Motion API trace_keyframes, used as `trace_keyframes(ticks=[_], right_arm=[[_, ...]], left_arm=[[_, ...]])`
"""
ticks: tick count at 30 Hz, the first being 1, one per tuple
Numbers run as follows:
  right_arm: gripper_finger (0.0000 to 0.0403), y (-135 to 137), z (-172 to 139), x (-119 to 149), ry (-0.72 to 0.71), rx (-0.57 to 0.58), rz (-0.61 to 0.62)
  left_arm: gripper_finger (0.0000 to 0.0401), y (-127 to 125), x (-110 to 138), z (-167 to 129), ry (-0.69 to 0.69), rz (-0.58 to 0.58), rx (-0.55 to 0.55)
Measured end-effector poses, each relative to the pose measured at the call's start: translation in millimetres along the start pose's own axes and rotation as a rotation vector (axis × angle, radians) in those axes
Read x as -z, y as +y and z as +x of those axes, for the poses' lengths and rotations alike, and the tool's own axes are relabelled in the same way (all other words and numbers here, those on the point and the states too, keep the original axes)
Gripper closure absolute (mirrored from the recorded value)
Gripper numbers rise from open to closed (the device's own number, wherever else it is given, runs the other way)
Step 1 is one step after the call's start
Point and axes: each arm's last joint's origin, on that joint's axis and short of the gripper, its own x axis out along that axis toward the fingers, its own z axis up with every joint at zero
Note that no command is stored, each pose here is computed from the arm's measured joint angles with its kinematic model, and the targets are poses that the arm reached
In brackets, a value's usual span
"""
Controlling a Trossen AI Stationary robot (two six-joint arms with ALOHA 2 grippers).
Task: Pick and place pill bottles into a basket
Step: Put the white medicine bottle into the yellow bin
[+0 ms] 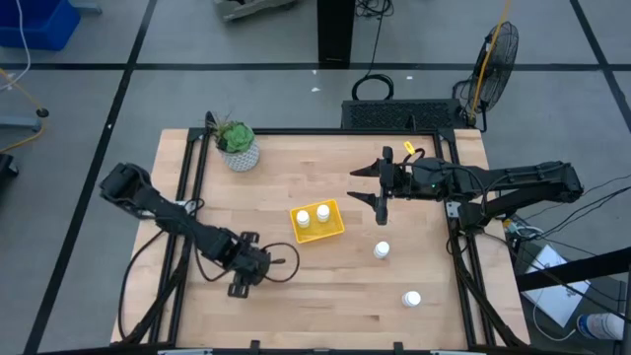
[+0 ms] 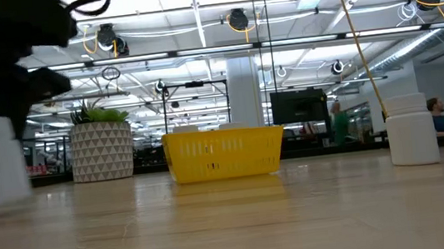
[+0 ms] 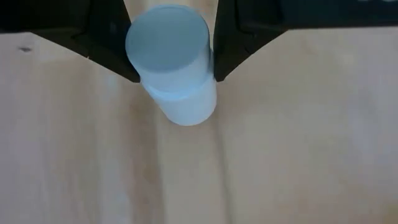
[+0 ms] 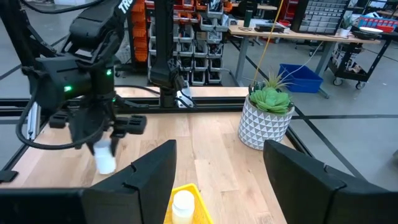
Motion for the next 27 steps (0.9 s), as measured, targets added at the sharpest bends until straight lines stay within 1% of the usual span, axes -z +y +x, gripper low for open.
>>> trace_keyframes(ticks=[2,6,11,14,15,17,19,22,24,27], right_arm=[[0.0170,0,0,0,0.000,0.000,0.000],[0.0170,0,0,0,0.000,0.000,0.000],[0.0170,0,0,0,0.000,0.000,-0.002],[0.0170,0,0,0,-0.001,0.000,-0.005],[0.0170,0,0,0,-0.001,0.000,-0.005],[0.0170,0,0,0,-0.001,0.000,-0.004],[0.0170,0,0,0,0.000,0.000,-0.003],[0.0170,0,0,0,0.000,0.000,-0.002],[0.0170,0,0,0,0.004,0.000,-0.002],[0.0170,0,0,0,0.004,0.000,-0.002]], left_arm=[[0.0223,7,-3,-8,-0.049,0.039,-0.037],[0.0223,22,-11,-30,-0.152,0.074,-0.104],[0.0223,35,-24,-69,-0.325,0.154,-0.216],[0.0223,43,-39,-92,-0.446,0.189,-0.253],[0.0223,46,-42,-98,-0.461,0.189,-0.261],[0.0223,55,-46,-106,-0.437,0.187,-0.263],[0.0223,66,-55,-110,-0.429,0.176,-0.268],[0.0223,81,-63,-109,-0.383,0.179,-0.274],[0.0223,86,-74,-110,-0.402,0.204,-0.245],[0.0223,94,-82,-103,-0.366,0.229,-0.203]])
